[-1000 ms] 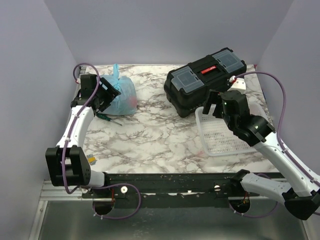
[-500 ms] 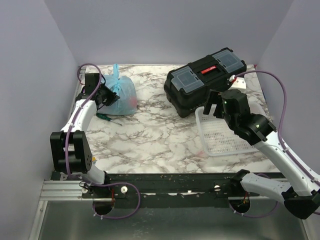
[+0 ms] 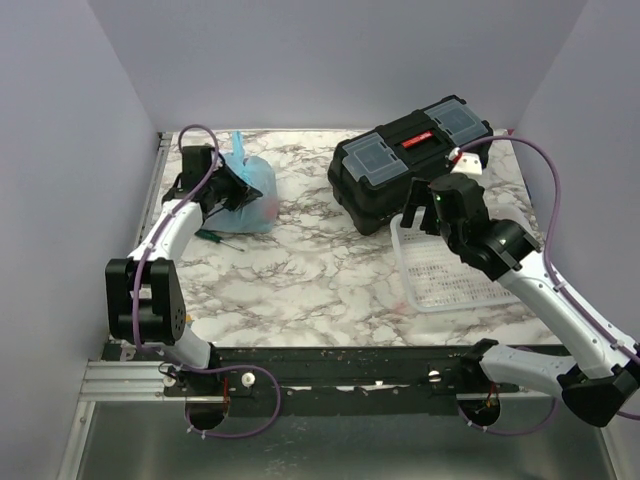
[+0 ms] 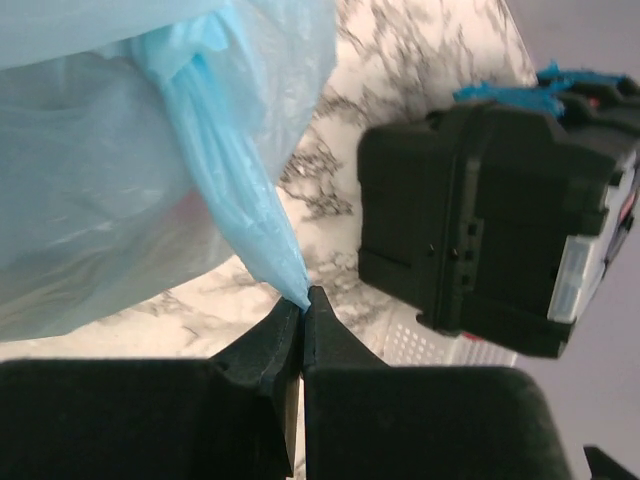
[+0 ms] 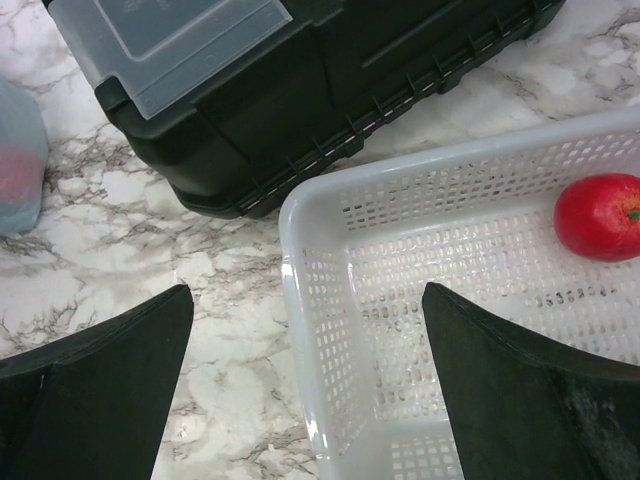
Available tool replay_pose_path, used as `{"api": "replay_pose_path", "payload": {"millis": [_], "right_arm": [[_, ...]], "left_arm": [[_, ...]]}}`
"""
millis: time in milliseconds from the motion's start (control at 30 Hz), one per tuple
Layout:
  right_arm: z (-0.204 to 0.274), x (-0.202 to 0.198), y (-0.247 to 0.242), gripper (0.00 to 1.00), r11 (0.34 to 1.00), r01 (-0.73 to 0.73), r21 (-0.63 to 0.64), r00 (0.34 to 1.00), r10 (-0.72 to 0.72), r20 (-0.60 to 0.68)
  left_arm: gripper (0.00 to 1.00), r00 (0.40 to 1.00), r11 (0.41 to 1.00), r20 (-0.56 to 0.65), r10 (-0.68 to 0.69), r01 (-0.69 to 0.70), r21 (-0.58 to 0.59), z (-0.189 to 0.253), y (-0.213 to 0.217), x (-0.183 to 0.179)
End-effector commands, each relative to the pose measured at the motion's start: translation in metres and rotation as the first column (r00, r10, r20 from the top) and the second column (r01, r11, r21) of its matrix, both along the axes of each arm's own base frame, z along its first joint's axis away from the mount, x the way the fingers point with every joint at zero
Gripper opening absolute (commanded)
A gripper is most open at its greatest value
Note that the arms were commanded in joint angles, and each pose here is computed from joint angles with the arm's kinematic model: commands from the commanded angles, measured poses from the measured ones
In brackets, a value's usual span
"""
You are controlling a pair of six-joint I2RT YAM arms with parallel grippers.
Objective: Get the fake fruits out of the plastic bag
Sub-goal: Move the plastic bag to the center of the board.
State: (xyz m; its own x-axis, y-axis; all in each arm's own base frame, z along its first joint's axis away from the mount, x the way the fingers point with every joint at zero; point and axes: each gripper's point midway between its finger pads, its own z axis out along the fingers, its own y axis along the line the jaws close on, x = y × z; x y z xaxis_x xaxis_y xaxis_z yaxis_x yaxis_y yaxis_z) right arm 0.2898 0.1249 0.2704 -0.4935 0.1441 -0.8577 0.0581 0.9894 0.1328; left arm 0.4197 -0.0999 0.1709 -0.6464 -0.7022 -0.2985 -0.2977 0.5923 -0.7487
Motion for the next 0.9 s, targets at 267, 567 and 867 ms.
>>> {"api": "replay_pose_path", "payload": {"millis": [267, 567, 867], "right_arm": [[0.022, -0.002, -0.008, 1.0, 0.989, 0.073, 0.126, 0.99, -0.087, 0.107], [0.049, -0.027, 0.014, 1.0, 0.958, -0.201, 0.206, 0.946, 0.135, 0.295], [0.023, -0.038, 0.075, 1.0, 0.854, -0.456, 0.249, 0.89, 0.428, 0.16]], "left_arm": [[0.0, 0.925, 0.933, 0.125, -0.359, 0.361, 0.007, 0.046, -0.106, -0.08], [0.0, 0.784, 0.795, 0.152, -0.602, 0.606, 0.019, 0.025, -0.151, -0.182], [0.0, 0.654, 0.66, 0.183, -0.734, 0.751, -0.037, 0.024, -0.157, -0.265]]}}
